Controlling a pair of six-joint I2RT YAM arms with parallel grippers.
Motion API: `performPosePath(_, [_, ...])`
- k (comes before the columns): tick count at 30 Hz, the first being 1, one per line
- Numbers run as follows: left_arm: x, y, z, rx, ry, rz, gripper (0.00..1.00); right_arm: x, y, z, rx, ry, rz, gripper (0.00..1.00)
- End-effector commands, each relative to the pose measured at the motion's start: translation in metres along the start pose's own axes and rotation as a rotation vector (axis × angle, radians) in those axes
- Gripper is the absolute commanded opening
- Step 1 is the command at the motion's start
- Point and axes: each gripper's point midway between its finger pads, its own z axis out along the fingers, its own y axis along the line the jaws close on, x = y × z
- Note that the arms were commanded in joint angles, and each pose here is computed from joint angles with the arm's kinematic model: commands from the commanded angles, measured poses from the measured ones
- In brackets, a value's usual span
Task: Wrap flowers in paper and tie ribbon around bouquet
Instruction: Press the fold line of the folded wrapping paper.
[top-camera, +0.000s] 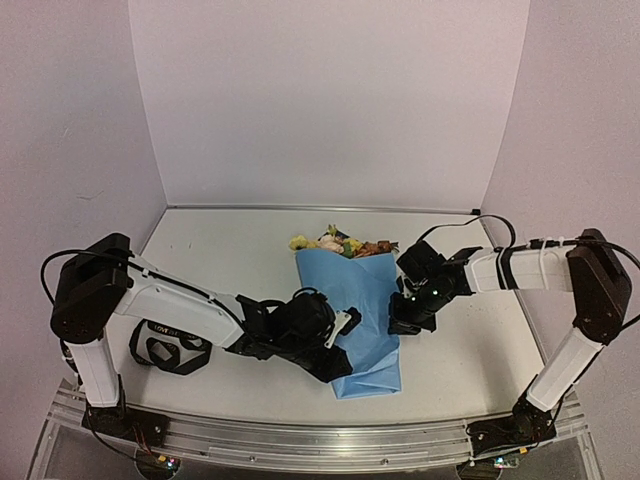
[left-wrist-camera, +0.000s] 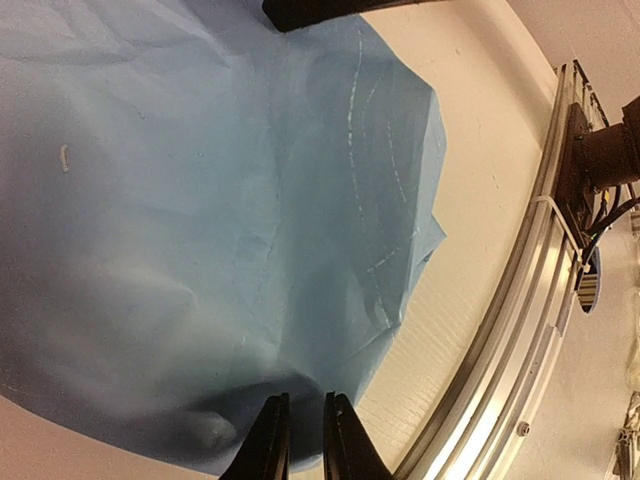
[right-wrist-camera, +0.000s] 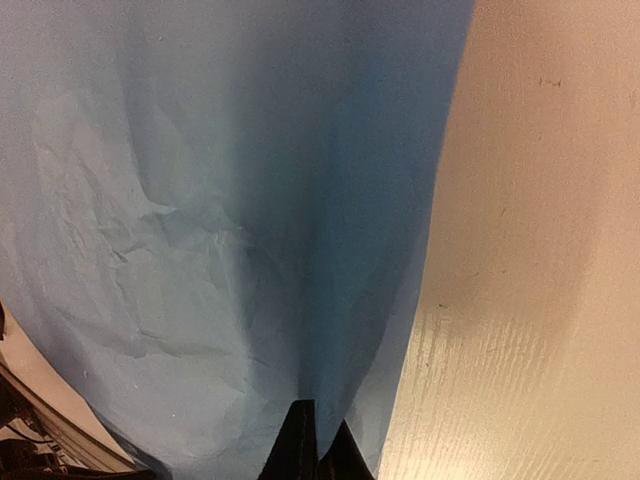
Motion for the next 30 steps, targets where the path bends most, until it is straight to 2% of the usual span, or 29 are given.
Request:
performPosePath(1, [0.018, -0.002, 0.007, 0.009, 0.07, 0.014, 0.13, -0.022, 0.008, -0.007, 0.0, -0.074, -0.015, 0.0])
performPosePath(9, [0.035, 0.011, 0.022, -0.068, 0.128, 0.011, 0.14, -0.021, 0.016, -0.014, -0.035, -0.072, -0.008, 0.0])
performPosePath(14, [0.019, 0.003, 0.009, -0.061, 0.075, 0.022, 0.18, -0.017, 0.022, -0.023, -0.064, -0.064, -0.016, 0.0])
performPosePath(17, [0.006, -0.004, -0.001, -0.051, 0.033, 0.039, 0.2, -0.011, 0.028, -0.031, -0.096, -0.055, -0.027, 0.15])
performPosePath(21, [0.005, -0.006, -0.001, -0.049, 0.036, 0.046, 0.2, 0.002, 0.035, -0.045, -0.131, -0.059, -0.075, 0.34])
performPosePath(23, [0.006, -0.006, 0.0, -0.044, 0.036, 0.043, 0.2, 0.011, 0.036, -0.05, -0.144, -0.056, -0.093, 0.4])
performPosePath(30, [0.002, -0.008, -0.001, -0.037, 0.025, 0.045, 0.21, 0.05, 0.044, -0.055, -0.178, -0.042, -0.229, 0.52])
